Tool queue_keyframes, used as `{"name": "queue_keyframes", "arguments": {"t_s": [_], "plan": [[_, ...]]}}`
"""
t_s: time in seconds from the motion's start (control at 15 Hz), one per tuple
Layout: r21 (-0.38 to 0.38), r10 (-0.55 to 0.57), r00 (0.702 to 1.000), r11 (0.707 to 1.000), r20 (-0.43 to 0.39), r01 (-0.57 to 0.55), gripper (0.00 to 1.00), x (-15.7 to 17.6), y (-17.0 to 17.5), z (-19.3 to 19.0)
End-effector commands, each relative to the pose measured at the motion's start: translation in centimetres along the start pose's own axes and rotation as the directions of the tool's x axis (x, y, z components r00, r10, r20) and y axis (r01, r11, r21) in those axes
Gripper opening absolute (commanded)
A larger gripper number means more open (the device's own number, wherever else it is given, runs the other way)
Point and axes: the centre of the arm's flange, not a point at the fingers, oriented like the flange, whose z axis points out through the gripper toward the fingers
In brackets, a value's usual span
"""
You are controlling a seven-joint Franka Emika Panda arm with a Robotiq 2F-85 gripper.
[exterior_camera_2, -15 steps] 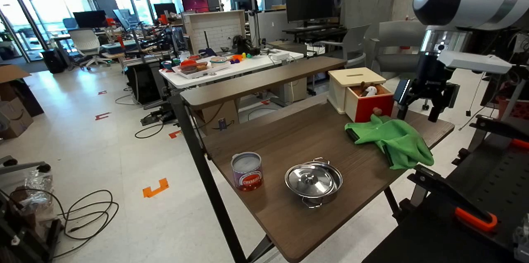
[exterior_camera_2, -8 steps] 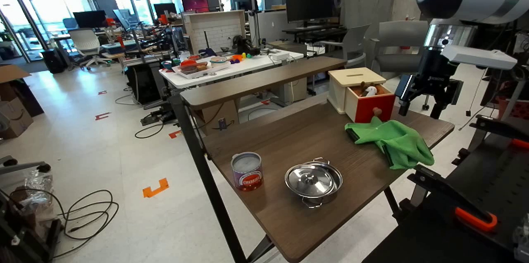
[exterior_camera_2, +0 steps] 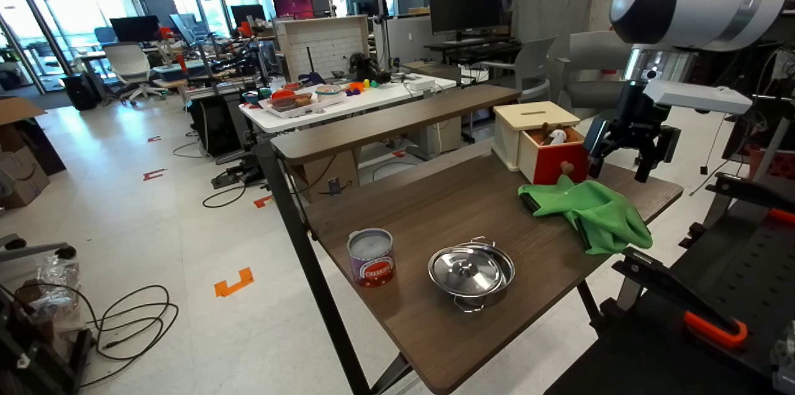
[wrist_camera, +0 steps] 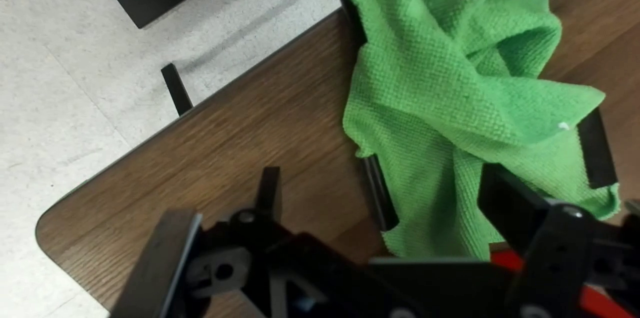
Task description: Fold the green towel
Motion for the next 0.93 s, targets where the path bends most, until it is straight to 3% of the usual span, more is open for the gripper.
{"name": "queue_keyframes", "arguments": {"t_s": [0.0, 0.07, 0.2, 0.8, 0.87], "plan": [[-0.036, 0.022, 0.999, 0.999, -0.027, -0.023, 1.0, 2.0, 0.3, 2.0], [-0.041, 0.026, 0.999, 0.999, -0.026, -0.027, 1.0, 2.2, 0.5, 2.3], [-0.049, 0.035, 0.999, 0.998, -0.026, -0.036, 0.72, 2.5, 0.7, 3.1], [-0.069, 0.011, 0.999, 0.998, -0.033, -0.013, 0.04, 2.7, -0.3, 4.1], [-0.069, 0.008, 0.999, 0.998, -0.035, -0.01, 0.01, 2.7, -0.5, 4.0]]}}
